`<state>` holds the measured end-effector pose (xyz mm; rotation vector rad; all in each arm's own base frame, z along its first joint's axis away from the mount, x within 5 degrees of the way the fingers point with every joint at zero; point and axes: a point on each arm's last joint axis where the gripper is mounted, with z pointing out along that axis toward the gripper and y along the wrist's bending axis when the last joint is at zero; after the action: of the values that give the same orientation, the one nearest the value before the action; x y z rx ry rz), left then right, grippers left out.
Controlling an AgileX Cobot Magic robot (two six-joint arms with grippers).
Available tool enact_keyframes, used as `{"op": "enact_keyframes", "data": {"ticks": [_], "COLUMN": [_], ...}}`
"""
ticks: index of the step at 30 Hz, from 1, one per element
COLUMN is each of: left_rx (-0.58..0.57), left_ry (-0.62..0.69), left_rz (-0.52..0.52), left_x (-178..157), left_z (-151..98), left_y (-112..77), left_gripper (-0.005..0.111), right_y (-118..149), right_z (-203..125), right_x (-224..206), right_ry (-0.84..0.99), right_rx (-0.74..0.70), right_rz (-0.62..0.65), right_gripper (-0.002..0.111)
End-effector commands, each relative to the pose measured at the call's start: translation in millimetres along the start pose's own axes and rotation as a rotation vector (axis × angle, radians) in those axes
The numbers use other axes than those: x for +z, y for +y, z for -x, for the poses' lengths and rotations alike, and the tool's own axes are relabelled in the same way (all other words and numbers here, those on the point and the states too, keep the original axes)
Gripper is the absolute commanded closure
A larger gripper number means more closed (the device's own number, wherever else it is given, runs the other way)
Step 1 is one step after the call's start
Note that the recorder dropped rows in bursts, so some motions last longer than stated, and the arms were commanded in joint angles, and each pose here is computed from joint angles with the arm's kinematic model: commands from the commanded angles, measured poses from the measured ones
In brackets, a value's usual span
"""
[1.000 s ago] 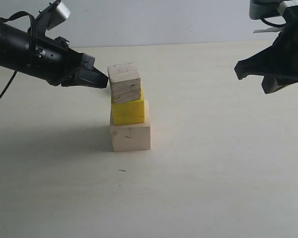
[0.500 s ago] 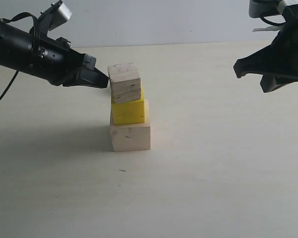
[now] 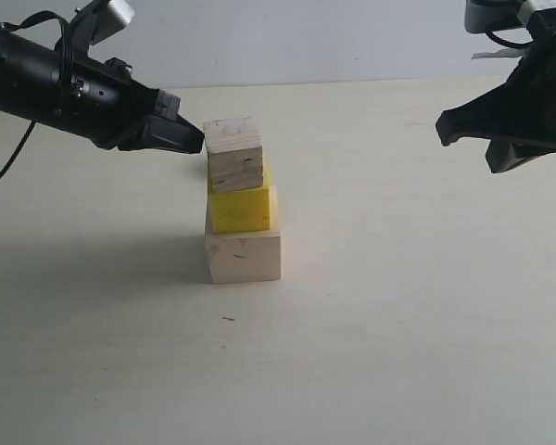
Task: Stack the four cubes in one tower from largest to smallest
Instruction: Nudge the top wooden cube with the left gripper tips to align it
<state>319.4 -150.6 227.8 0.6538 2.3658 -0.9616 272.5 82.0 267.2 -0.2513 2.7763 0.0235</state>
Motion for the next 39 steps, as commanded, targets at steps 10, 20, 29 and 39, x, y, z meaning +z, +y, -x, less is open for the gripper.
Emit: {"op": "enact_keyframes", "data": {"ticks": [10, 20, 29, 39], "left_rx": [0.024, 0.017, 0.018, 0.026], "left_ry": [-0.006, -0.013, -0.001, -0.007], "left_rz": [-0.005, -0.007, -0.027, -0.004], "left_x": [-0.1, -0.2, 8.1, 8.1], "left_z": [1.9, 2.5, 9.2, 10.3], "left_y": [-2.1, -2.3, 2.9, 4.9], "left_gripper": [0.107, 0.107, 0.107, 0.107], "right_y": [-1.5, -1.4, -1.4, -1.3], "right_z": [0.6, 0.7, 0.7, 1.3], "right_x": [-2.0, -2.0, -2.0, -2.0], "right_ry": [-0.020, -0.021, -0.021, -0.028], "right_rx": [0.003, 0.003, 0.003, 0.005], "right_rz": [0.000, 0.000, 0.000, 0.001], "right_gripper": [0.108, 0.108, 0.108, 0.108]}}
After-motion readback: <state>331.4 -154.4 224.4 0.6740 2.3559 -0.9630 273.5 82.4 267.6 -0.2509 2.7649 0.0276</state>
